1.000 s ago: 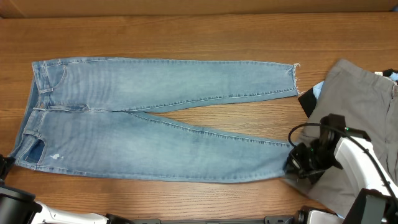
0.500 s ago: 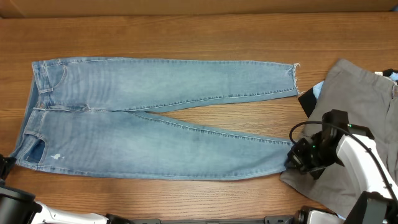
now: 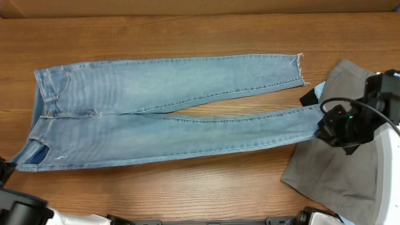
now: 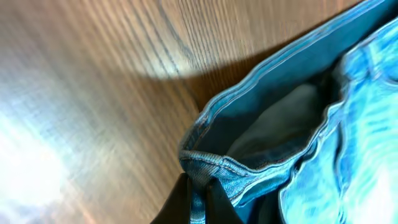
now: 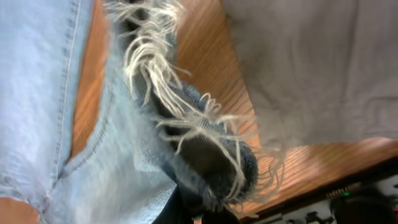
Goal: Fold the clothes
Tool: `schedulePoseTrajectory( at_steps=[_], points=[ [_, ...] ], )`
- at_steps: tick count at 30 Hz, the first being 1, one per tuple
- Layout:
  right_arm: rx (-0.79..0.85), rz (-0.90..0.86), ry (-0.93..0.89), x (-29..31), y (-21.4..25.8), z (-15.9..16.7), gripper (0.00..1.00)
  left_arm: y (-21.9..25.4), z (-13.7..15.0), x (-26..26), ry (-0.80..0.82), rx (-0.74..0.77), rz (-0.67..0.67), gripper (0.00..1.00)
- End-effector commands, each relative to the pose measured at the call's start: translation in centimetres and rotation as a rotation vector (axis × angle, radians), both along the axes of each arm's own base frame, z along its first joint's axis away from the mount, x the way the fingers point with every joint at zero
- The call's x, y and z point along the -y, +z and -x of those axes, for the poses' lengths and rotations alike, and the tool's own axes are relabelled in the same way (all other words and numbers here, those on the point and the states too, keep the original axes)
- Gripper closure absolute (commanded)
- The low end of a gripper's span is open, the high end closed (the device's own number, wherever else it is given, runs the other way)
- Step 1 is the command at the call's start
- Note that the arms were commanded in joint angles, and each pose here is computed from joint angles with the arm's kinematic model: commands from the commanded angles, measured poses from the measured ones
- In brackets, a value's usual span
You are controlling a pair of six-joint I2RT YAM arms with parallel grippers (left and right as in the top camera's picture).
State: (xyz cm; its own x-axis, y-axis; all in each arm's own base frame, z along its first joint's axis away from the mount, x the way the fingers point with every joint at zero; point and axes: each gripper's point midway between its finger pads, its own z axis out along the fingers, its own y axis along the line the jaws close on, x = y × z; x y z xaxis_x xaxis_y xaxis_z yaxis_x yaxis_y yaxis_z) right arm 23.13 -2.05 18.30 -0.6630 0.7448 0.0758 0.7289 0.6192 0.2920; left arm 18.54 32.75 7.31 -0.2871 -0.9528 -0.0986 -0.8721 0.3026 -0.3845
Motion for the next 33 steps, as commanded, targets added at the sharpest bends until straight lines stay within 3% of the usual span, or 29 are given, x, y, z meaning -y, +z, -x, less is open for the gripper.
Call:
schedulePoseTrajectory(
  at_steps=[1,7,12,18,25,33],
  points=[
    [0.089,0.212,-0.054,3.7,4.1,-0.4,0.96,5.2,2.6,-3.0,0.145,-0.036,-0.188,0.96],
    [0.113,0.264,-0.058,4.2,7.1,0.6,0.96,10.1,3.2,-2.6,0.192,0.013,-0.296,0.96],
    [0.128,0.273,-0.04,3.9,9.0,1.4,0.96,12.8,6.4,-2.3,0.344,-0.098,-0.382,0.96],
    [0.177,0.29,-0.037,4.2,10.0,0.5,0.96,15.1,5.9,-2.4,0.357,-0.055,-0.449,0.96],
    [0.231,0.229,-0.023,4.3,8.9,-4.2,0.95,13.8,1.2,-2.1,0.212,-0.053,-0.464,0.96],
    [0.213,0.111,0.063,2.7,3.9,-11.4,0.95,10.7,-5.4,-1.5,0.06,-0.109,-0.507,0.96]
  ],
)
